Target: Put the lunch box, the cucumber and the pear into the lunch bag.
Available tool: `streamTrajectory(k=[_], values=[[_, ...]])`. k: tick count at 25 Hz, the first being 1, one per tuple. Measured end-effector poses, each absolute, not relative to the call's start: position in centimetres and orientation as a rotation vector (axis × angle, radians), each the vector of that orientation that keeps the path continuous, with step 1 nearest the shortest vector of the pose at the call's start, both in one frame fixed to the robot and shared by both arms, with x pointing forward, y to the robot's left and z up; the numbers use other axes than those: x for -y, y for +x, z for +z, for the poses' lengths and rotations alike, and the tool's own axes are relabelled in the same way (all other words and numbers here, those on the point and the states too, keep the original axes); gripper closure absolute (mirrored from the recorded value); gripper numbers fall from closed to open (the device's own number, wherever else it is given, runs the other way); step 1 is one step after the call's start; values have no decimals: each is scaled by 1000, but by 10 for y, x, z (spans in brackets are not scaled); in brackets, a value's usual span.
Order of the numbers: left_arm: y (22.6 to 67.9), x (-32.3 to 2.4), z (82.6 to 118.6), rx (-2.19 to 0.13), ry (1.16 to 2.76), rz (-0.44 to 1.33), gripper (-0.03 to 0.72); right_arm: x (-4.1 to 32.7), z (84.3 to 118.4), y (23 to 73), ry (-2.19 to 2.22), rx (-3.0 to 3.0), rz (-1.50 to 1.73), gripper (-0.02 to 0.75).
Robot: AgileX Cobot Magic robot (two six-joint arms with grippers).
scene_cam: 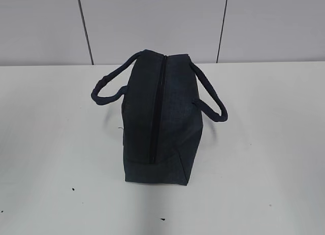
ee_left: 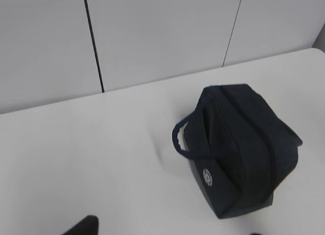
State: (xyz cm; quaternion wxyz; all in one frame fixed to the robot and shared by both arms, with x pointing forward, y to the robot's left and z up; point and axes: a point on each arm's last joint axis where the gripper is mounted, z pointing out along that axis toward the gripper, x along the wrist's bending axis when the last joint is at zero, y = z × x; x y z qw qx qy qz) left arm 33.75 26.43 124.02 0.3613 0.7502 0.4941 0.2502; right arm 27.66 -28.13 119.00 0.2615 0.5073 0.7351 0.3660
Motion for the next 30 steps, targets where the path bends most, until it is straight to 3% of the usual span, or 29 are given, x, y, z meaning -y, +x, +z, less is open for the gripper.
streamTrajectory(k=[9, 17, 24, 30], values=[[275, -285, 1158, -1306, 1975, 615, 180, 296, 1127, 219, 1326, -1911, 1050, 258], [232, -300, 1098, -1281, 1929, 672, 180, 301, 1083, 215, 1347, -1916, 977, 259], [219, -306, 1060, -1230, 1846, 754, 180, 301, 1062, 225, 1381, -1953, 905, 259], [224, -302, 1056, -1192, 1792, 759, 180, 299, 1047, 237, 1379, -1946, 896, 260]])
